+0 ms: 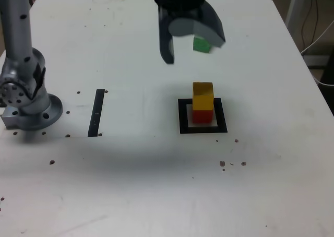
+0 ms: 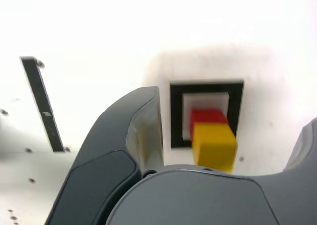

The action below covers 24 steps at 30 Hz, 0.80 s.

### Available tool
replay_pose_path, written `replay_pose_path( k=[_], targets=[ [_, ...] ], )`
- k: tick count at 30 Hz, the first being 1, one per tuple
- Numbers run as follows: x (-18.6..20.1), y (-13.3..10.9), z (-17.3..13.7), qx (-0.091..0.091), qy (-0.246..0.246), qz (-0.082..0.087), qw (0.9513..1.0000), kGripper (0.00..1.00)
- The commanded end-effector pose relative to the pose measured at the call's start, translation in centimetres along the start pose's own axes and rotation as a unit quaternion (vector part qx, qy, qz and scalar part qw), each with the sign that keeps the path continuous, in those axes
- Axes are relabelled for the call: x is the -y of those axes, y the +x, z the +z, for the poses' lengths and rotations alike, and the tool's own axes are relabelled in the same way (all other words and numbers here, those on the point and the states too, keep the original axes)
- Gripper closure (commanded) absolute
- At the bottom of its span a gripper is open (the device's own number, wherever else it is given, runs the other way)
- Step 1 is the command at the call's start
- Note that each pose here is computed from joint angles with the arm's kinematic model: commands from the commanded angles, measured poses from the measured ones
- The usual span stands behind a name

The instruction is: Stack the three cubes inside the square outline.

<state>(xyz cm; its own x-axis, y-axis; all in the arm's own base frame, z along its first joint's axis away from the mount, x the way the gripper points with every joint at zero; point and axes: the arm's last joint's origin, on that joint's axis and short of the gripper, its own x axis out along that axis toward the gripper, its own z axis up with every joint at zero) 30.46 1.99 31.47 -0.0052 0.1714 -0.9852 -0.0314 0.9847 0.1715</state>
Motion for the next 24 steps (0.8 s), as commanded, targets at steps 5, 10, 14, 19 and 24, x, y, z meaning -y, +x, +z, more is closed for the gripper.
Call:
replay_pose_path(
  k=[5,10,14,19,24],
  targets=[
    [-3.7,0.5,0.0,-0.007,-0.016,-0.007,0.9998,0.01],
    [-6.7,1.2,0.2,-0.011,-0.027,-0.008,0.9995,0.01],
    [-9.2,2.1,0.4,-0.019,-0.024,-0.007,0.9995,0.01],
    [-11.7,3.2,1.0,-0.025,0.003,0.002,0.9997,0.01],
    [-13.7,4.1,1.5,-0.018,0.044,0.01,0.9988,0.01]
  ],
)
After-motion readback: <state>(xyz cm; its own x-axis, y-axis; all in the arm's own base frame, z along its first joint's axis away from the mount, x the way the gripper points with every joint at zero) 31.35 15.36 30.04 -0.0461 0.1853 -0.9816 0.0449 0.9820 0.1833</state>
